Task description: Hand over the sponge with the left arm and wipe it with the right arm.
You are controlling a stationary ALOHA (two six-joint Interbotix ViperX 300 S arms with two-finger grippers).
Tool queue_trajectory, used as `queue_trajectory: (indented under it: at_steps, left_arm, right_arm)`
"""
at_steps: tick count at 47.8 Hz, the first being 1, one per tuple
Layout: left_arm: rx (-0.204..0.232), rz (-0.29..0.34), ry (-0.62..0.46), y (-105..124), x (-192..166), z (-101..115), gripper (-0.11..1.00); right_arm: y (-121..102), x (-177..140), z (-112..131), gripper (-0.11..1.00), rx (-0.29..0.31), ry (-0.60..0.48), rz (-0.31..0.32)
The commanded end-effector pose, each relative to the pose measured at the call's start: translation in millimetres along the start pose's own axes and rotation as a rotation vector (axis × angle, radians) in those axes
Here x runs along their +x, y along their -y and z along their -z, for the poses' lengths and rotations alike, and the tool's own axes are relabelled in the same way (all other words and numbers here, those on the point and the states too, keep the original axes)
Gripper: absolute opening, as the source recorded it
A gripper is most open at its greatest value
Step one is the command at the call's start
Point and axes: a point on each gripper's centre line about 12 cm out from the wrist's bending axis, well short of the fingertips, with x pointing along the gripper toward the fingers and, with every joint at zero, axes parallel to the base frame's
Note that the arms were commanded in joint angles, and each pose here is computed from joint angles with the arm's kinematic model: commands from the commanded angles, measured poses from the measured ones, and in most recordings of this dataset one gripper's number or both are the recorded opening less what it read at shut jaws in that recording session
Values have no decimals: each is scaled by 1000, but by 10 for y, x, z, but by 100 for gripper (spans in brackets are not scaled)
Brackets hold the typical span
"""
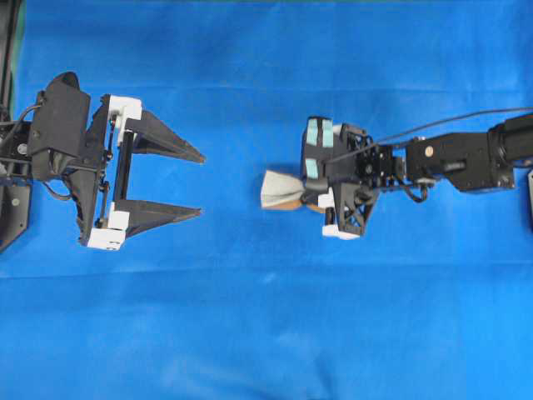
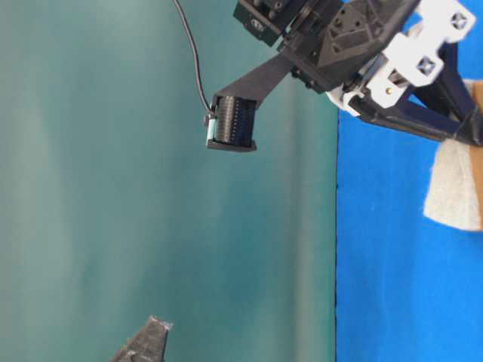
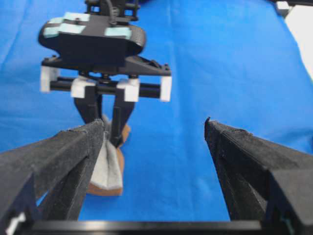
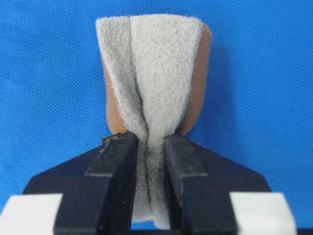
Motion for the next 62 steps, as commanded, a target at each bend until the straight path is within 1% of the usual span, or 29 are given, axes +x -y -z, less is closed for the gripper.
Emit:
queue_trajectory:
  at_steps: [1,13,16,21,27,30,35,41,46,52,58,62]
  left_arm:
    - [4,5,30,15,-18,-77,80]
    - [0,4,30,10,-18,-77,80]
    - [2,4,30,11,-18,-77,80]
    - [2,4,27,10,-7,-72,80]
    - [2,4,27,10,-7,-72,80]
    - [2,4,27,10,-7,-72,80]
    - [3,4,27,10,-7,-72,80]
    - [3,4,26,10,-4,-68,80]
    - [2,5,27,15,-3,-74,80]
    - [2,4,29,10,-3,-76,80]
    - [3,4,29,11,1,-79,80]
    - [2,5,27,15,0,-72,80]
  right_arm:
    - [258,-14,-62,23,29,20,43]
    - [903,-117,-39,23,81,30,155]
    - [1019,-140,-28,23,90,31,175]
    - [1143,-164,-31,23,104,37,197]
    - [1144,-164,-37,23,106,39,197]
    - [1078,-151,-35,23,100,37,185]
    - [874,-117,-53,23,78,33,149]
    - [487,-71,-80,23,46,27,83]
    - [100,-52,-95,22,12,10,19]
    - [-280,-59,-108,22,-13,-10,-40]
    - [-576,-83,-125,22,-30,-25,-83]
    - [-690,-98,-126,22,-36,-36,-98]
